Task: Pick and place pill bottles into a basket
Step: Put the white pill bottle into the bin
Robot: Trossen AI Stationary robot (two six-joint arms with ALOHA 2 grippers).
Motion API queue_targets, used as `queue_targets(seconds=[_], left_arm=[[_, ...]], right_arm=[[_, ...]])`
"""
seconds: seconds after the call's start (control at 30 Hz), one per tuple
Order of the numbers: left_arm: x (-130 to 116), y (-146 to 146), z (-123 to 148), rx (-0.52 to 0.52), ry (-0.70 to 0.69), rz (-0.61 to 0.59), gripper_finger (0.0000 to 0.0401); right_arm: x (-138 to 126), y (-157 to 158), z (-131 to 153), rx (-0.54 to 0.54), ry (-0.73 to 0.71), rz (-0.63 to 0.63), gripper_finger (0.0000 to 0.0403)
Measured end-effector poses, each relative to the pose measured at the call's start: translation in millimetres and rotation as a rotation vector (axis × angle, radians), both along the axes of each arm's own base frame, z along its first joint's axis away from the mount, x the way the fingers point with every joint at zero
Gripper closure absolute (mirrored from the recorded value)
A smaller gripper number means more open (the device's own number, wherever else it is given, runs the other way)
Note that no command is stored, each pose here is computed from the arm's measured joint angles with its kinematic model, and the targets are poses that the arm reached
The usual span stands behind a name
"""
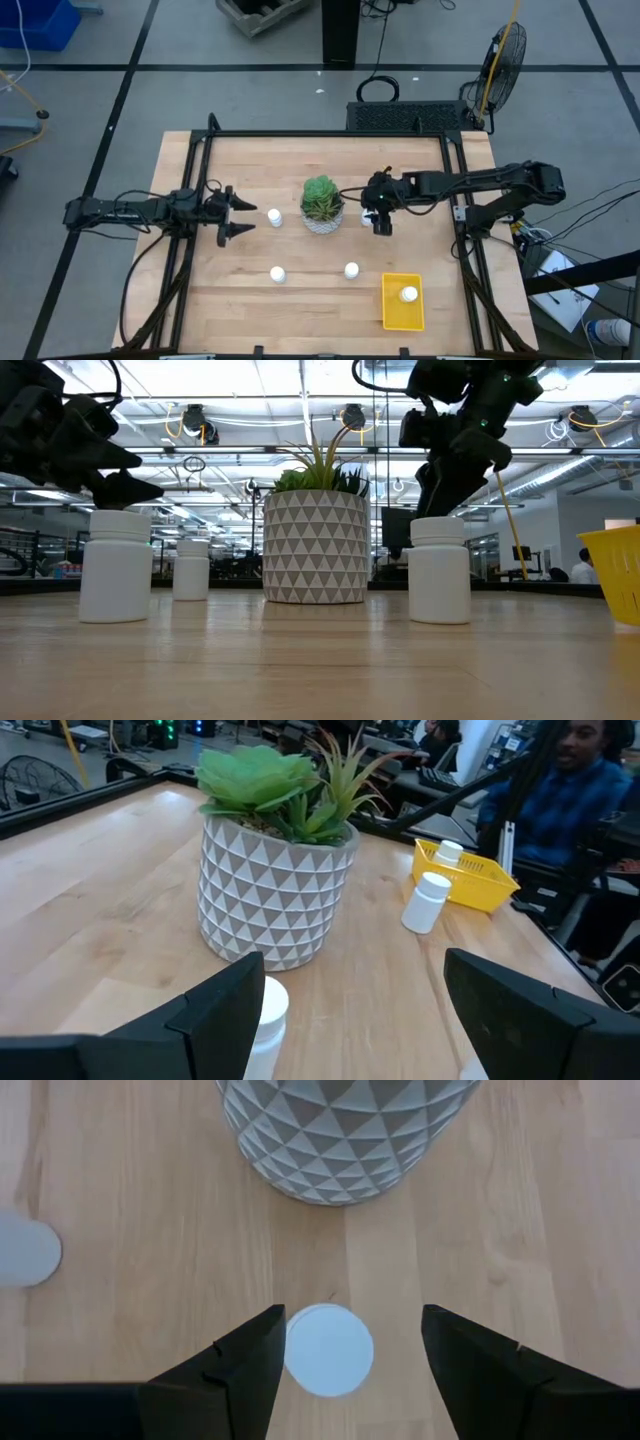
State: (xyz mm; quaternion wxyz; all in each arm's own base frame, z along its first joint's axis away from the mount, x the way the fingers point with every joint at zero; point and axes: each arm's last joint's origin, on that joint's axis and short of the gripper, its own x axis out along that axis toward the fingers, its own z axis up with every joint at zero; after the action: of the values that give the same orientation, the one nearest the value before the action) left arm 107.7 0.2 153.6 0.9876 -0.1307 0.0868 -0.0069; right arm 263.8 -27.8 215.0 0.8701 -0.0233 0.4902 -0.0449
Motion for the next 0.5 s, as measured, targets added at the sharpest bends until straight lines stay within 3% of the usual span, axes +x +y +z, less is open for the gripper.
queue_targets(seconds=[0.5], left_arm=[[0.0, -0.7, 0.0, 0.019, -0.001, -0.009, 0.0091]], right_arm=[[-9.5, -5.7, -28.0, 0.05, -0.011, -0.024, 0.0175]])
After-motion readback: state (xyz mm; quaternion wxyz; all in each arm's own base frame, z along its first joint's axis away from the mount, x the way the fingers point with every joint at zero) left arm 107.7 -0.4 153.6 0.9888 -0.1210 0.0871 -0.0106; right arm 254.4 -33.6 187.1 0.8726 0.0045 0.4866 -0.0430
